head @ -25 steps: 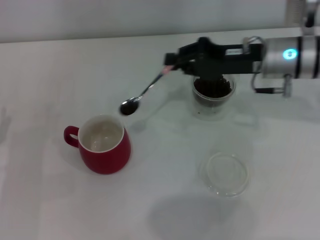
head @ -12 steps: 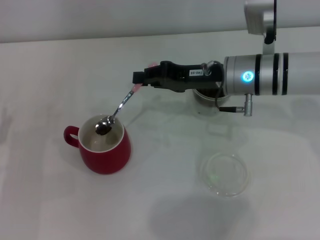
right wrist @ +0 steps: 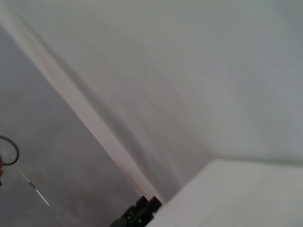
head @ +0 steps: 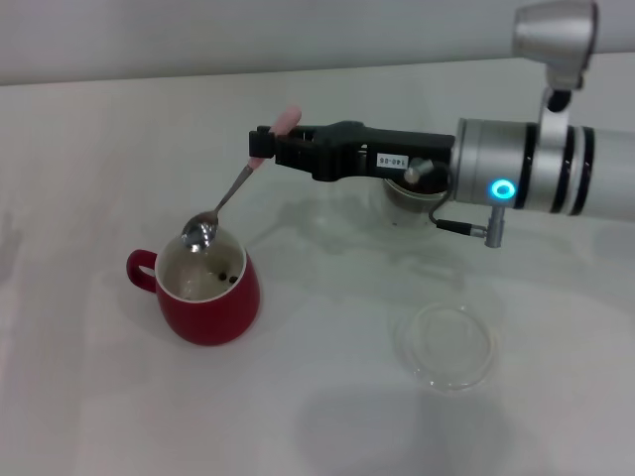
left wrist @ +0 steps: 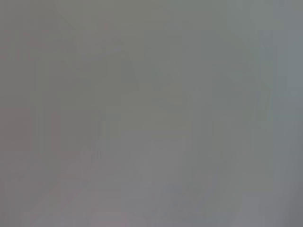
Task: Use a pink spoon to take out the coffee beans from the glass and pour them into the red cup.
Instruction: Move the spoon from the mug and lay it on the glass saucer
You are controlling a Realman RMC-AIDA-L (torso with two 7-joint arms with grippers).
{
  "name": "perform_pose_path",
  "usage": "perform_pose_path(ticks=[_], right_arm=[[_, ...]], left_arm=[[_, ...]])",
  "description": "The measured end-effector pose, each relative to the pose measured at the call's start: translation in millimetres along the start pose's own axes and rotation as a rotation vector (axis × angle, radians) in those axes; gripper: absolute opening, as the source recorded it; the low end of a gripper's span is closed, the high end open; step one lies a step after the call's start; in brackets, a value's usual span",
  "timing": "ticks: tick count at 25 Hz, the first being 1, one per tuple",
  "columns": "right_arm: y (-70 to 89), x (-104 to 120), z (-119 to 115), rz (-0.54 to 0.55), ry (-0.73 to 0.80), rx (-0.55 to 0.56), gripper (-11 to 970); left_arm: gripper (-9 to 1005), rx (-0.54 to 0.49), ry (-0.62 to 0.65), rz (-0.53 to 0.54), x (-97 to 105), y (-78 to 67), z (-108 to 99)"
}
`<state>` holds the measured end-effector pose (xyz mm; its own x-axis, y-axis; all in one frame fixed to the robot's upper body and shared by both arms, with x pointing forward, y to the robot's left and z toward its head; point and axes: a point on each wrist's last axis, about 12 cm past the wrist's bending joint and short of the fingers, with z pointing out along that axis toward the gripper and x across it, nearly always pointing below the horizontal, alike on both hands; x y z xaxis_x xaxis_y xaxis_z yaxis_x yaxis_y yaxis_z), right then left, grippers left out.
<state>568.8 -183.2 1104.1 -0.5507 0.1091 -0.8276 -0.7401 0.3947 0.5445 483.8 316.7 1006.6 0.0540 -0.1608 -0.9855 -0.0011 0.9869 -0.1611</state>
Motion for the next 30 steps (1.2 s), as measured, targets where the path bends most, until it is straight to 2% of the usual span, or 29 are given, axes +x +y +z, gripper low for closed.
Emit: perform_pose_path(ticks=[3, 9, 13, 17, 19, 23, 26, 30], right_arm=[[5.5, 1, -6, -0.086, -0.034, 0.005, 141], [1.6, -1, -23, -0.073, -0.090, 0.026, 141], [-9.6, -8, -67, 0.018, -0.194, 0.020, 141], [-20.2, -15, -131, 0.126, -0.245, -0.042, 141], [-23.1, -14, -156, 0.167, -0.260, -0.045, 141], [-27.6, 3, -197, 0.227, -0.227, 0.039, 142], [-27.2, 18, -208, 0.252, -0.160, 0.081, 142], [-32.6, 35, -202, 0.266, -0.044, 0.140, 142]], left_arm=[[864, 0.001, -0.001, 0.000, 0, -0.3, 0], [864, 0.003, -0.002, 0.000, 0, -1.0, 1], [864, 0.007, -0.004, -0.001, -1, -2.0, 3], [864, 0.010, -0.006, -0.002, -1, -3.3, 4], [864, 0.012, -0.007, -0.002, -1, -3.8, 5], [864, 0.013, -0.008, -0.003, -2, -4.2, 6], [864, 0.016, -0.009, -0.003, -2, -4.8, 7], [864, 0.024, -0.014, -0.004, -3, -7.5, 11]])
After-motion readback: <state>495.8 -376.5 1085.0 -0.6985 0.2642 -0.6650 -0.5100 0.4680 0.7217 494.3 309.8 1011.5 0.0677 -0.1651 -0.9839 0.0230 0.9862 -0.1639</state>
